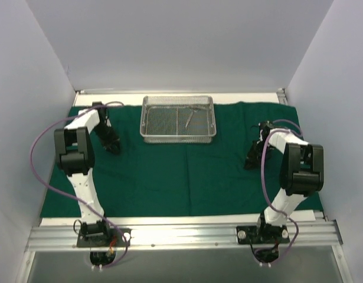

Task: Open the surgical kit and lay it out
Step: Smooth out the surgical kit at the center of the board.

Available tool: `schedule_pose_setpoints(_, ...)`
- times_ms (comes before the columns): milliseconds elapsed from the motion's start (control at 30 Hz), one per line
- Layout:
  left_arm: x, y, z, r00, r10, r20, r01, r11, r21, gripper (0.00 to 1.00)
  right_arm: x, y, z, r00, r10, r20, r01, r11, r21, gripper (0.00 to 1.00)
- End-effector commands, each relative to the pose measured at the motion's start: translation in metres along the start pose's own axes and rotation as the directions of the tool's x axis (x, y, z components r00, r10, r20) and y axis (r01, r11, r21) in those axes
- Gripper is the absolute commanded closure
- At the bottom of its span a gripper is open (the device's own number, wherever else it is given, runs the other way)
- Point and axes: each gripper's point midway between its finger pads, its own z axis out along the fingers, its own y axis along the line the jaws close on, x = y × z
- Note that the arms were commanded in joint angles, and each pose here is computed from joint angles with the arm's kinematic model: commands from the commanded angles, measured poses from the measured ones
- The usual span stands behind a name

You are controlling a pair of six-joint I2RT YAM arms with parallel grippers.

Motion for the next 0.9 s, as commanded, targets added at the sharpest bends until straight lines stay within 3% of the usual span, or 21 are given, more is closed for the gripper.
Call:
schedule_pose_setpoints(0,-0.015,-0.002,-0.004,1.0,0.014,0.025,-0.014,1.0,0.008,0.68,0.027,-0.021,0.001,0.998,0.037,-0.052,-0.033,0.997,0.073,1.0)
schedule_pose_setpoints(100,-0.024,-0.006,-0.016,0.996,0.025,0.08,-0.027,0.999,0.028,0.69,0.021,-0.017,-0.006,1.0,0.015,-0.016,-0.014,0.998,0.056,0.99)
schedule_pose_setpoints(233,-0.034,-0.014,-0.047,0.987,0.031,0.156,-0.04,0.998,0.053,0.68,-0.022,0.005,-0.034,0.994,-0.049,0.099,0.047,0.999,0.021,0.96)
schedule_pose_setpoints(367,-0.054,-0.034,-0.069,0.973,0.033,0.229,-0.061,0.991,0.117,0.66,-0.1,0.042,-0.07,0.953,-0.085,0.29,0.094,0.995,-0.018,0.91)
schedule_pose_setpoints(500,-0.062,-0.044,-0.059,0.981,0.012,0.195,-0.042,0.987,0.153,0.66,-0.161,0.077,-0.056,0.93,-0.087,0.357,0.122,0.99,-0.077,0.92)
schedule_pose_setpoints(600,-0.081,-0.063,-0.054,0.97,0.019,0.241,-0.076,0.97,0.232,0.66,-0.199,0.095,-0.047,0.909,-0.065,0.413,0.124,0.985,-0.118,0.98)
schedule_pose_setpoints(733,-0.106,-0.083,-0.046,0.971,-0.002,0.239,-0.077,0.944,0.321,0.69,-0.236,0.102,-0.038,0.881,-0.029,0.472,0.106,0.985,-0.136,1.0)
schedule_pose_setpoints(867,-0.134,-0.09,-0.02,0.968,-0.033,0.249,-0.053,0.941,0.333,0.72,-0.262,0.081,-0.01,0.878,0.034,0.477,0.016,0.995,-0.099,1.0)
